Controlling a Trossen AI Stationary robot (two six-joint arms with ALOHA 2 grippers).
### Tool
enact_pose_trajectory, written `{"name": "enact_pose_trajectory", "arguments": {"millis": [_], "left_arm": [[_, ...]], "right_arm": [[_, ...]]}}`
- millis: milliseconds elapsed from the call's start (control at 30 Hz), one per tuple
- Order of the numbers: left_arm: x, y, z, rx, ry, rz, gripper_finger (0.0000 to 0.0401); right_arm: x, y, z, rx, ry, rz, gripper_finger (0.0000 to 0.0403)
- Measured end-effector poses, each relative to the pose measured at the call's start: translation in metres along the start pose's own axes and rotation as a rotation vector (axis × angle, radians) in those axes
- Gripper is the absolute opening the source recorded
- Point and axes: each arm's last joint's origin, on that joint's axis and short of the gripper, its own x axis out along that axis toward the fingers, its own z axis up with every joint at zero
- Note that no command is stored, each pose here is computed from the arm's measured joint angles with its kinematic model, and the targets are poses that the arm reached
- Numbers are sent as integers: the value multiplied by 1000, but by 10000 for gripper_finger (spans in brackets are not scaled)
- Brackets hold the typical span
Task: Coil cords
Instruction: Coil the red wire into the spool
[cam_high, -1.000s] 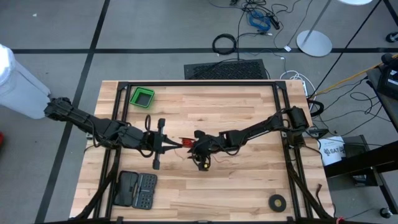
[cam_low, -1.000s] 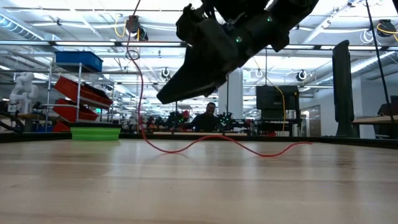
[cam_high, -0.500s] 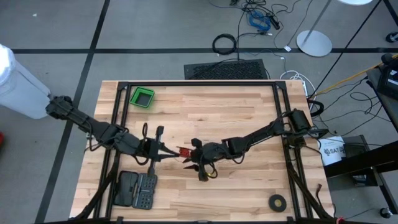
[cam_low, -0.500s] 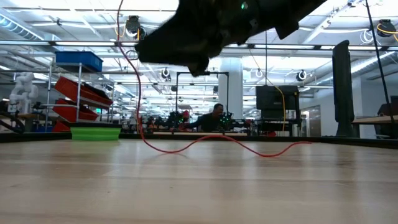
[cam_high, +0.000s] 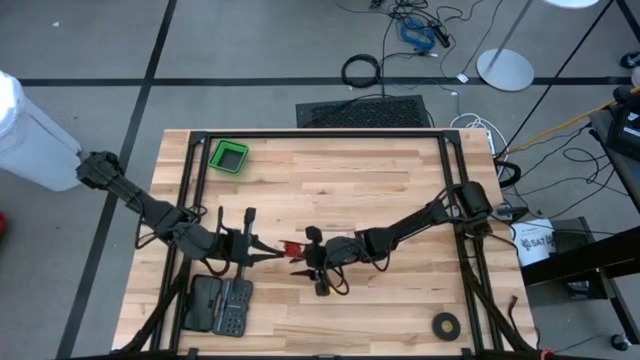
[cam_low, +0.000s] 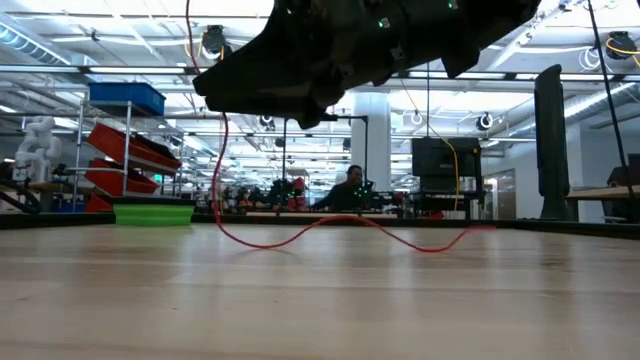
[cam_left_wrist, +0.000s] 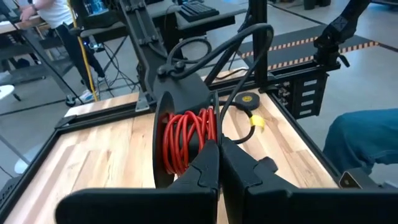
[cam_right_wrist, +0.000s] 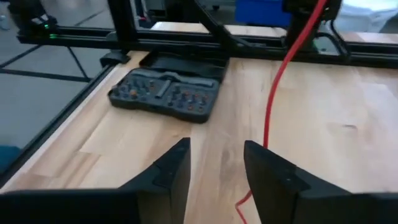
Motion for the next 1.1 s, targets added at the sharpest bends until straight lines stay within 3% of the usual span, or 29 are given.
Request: {"name": "enact_pose_trajectory", "arguments": {"millis": [200, 533, 833, 1100], "left_arm": [[0, -1, 0, 5, -1, 5, 4], [0, 0, 0, 1, 1, 11, 4], [0, 0, 0, 5, 3, 11, 4], [0, -1, -4, 14, 20, 19, 4]], "right_arm": [[0, -3, 0, -3, 0, -26, 142], [-2, -1, -3, -10, 54, -21, 88], [-23, 22, 8, -47, 127, -136, 112], [-24, 22, 6, -46, 151, -149, 127]]}}
